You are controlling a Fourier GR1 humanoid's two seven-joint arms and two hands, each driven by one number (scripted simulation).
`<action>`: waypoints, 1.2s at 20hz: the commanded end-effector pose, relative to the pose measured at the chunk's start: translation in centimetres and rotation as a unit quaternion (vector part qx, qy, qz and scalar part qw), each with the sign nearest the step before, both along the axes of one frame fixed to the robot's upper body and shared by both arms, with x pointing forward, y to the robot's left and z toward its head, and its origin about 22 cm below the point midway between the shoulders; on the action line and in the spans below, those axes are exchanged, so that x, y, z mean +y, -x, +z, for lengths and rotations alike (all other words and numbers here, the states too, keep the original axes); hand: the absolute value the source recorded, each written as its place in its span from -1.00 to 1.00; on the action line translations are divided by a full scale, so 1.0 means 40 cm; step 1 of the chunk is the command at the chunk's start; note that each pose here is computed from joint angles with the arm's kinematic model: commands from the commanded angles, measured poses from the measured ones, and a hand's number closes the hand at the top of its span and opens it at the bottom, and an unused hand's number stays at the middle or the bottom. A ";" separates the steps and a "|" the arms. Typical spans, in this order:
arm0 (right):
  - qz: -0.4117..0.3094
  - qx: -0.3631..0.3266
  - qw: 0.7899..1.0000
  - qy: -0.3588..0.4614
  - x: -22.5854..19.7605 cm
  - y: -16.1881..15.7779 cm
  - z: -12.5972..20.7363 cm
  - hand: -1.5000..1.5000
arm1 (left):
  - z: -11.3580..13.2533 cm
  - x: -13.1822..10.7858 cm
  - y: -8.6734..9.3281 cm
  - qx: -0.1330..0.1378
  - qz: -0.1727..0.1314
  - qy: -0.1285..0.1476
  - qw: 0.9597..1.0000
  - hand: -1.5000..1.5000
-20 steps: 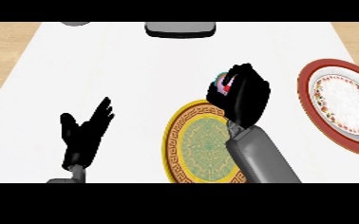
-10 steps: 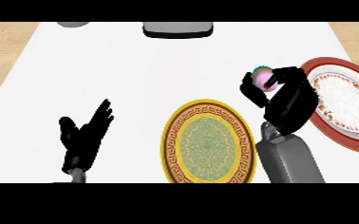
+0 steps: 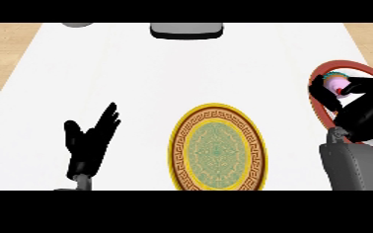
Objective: Pick the cupcake from the plate and place it in the plate
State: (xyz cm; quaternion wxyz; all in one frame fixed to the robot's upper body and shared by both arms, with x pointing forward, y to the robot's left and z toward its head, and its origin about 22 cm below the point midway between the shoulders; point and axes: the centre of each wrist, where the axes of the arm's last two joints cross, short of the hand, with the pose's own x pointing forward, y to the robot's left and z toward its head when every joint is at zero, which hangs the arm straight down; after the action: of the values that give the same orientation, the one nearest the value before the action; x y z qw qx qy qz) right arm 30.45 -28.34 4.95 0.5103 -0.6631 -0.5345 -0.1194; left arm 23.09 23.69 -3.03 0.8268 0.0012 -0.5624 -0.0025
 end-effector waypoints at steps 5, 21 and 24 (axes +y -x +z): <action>-0.056 -0.036 0.998 0.003 -0.245 0.022 -0.059 1.00 | 0.008 0.018 0.013 0.006 -0.008 -0.005 1.000 0.00; -0.004 0.148 0.978 -0.149 -0.503 0.030 -0.089 -1.00 | 0.001 -0.035 -0.014 -0.002 -0.026 0.005 1.000 0.00; 0.036 0.101 0.984 -0.145 -0.507 0.028 -0.097 -1.00 | -0.007 -0.007 -0.002 -0.005 -0.019 -0.002 1.000 0.00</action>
State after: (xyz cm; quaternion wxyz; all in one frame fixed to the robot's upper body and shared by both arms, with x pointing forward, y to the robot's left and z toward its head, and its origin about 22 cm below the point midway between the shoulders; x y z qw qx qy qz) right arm 29.64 -47.59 1.28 0.6531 -0.6029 -0.4465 -0.1034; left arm 23.68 23.30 -3.06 0.8221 -0.0098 -0.5689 -0.0190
